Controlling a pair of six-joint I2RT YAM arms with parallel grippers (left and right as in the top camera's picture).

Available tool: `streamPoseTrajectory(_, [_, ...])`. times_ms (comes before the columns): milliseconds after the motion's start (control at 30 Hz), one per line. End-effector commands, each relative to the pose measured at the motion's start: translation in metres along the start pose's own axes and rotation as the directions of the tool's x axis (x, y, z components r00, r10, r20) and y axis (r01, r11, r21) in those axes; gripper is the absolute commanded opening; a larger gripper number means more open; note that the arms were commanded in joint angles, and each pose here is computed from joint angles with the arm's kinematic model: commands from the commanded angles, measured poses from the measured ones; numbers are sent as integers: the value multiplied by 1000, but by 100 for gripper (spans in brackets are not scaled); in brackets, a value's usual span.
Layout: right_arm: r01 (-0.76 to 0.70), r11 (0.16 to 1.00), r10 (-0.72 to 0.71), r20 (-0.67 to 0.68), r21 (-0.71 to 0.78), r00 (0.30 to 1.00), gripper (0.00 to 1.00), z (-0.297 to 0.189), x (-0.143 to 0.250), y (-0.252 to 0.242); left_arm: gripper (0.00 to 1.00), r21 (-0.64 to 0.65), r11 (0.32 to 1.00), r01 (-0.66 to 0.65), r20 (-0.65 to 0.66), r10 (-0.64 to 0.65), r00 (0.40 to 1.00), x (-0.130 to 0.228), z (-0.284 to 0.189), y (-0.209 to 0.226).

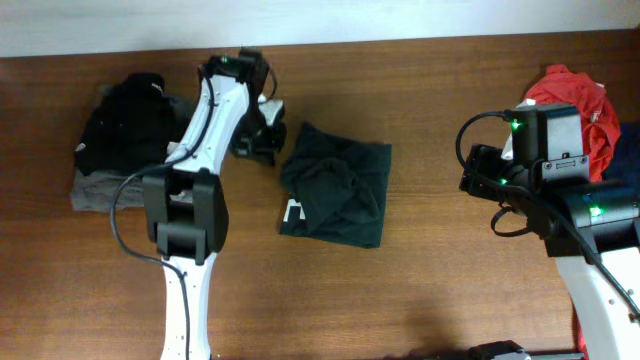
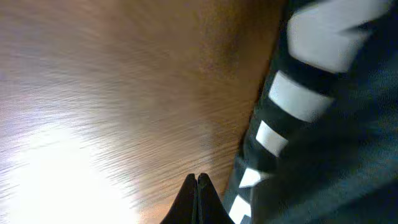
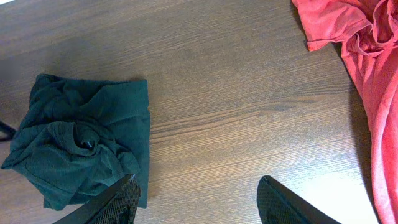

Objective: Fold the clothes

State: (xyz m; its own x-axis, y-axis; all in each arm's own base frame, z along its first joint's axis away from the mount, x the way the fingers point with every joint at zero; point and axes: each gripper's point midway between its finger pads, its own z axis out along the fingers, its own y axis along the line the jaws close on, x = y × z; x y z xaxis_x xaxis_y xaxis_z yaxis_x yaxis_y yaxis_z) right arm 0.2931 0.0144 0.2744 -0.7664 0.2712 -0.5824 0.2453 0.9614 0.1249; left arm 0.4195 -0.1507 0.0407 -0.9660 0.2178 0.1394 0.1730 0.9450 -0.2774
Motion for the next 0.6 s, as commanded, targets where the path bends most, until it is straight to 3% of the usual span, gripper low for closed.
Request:
streamPoseTrajectory(0, [-23, 1000, 22, 26, 19, 999, 65, -5, -4, -6, 0, 277, 957, -83, 6, 85, 996, 4, 2, -57])
streamPoseTrajectory(167, [-22, 1000, 22, 22, 21, 1000, 65, -5, -3, -6, 0, 558, 804, -206, 92, 187, 978, 3, -14, -137])
streamPoseTrajectory(367, [-21, 999, 20, 13, 25, 1000, 65, -5, 0, -7, 0, 540, 768, -345, 153, 313, 937, 7, 3, -192])
streamPoseTrajectory(567, [-21, 999, 20, 12, 25, 1000, 66, -5, 0, -7, 9, 492, 747, -448, 220, 390, 894, 4, 12, -218])
